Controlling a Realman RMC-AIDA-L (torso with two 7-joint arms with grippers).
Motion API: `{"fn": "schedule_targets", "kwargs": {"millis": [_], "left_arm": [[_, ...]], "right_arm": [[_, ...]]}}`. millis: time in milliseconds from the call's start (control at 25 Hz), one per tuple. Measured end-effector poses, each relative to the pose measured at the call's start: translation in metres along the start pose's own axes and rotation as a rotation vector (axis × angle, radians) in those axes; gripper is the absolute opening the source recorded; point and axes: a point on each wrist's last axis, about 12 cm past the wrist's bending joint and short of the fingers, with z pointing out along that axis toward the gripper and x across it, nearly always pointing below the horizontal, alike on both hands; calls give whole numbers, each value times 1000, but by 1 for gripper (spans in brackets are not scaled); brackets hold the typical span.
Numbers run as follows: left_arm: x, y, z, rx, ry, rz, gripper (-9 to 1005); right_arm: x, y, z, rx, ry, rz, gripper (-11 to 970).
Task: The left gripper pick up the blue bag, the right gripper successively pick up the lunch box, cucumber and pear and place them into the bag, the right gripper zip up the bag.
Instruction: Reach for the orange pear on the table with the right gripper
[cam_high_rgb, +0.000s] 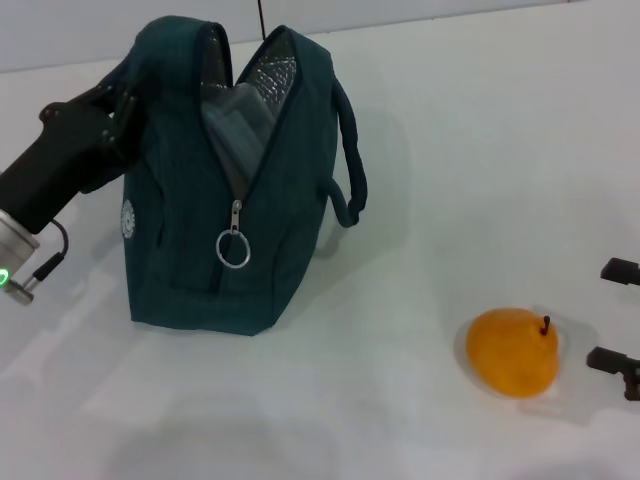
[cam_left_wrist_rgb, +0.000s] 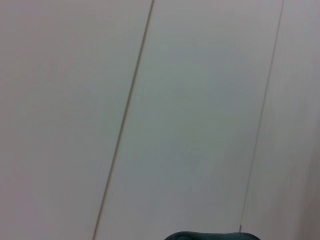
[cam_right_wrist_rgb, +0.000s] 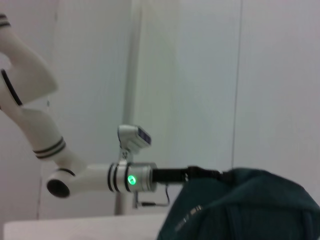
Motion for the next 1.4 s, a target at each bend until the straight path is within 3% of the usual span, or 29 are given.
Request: {"fn": "schedule_targets", "kwargs": {"millis": [360,680,1360,1400], "left_arm": [[4,-6,6,-8,-23,9,54],[2,-6,8,-13,-44,0,54],[-2,-5,8,-18,-74,1,54],[-2,-5,7,-17,-76,2,54]], "right_arm": [[7,-2,6,11,26,24,737],[12,-13,9,41,81,94,671],[22,-16,27,-11,137,100,632],[22,-16,27,-10,138,100,592]]}}
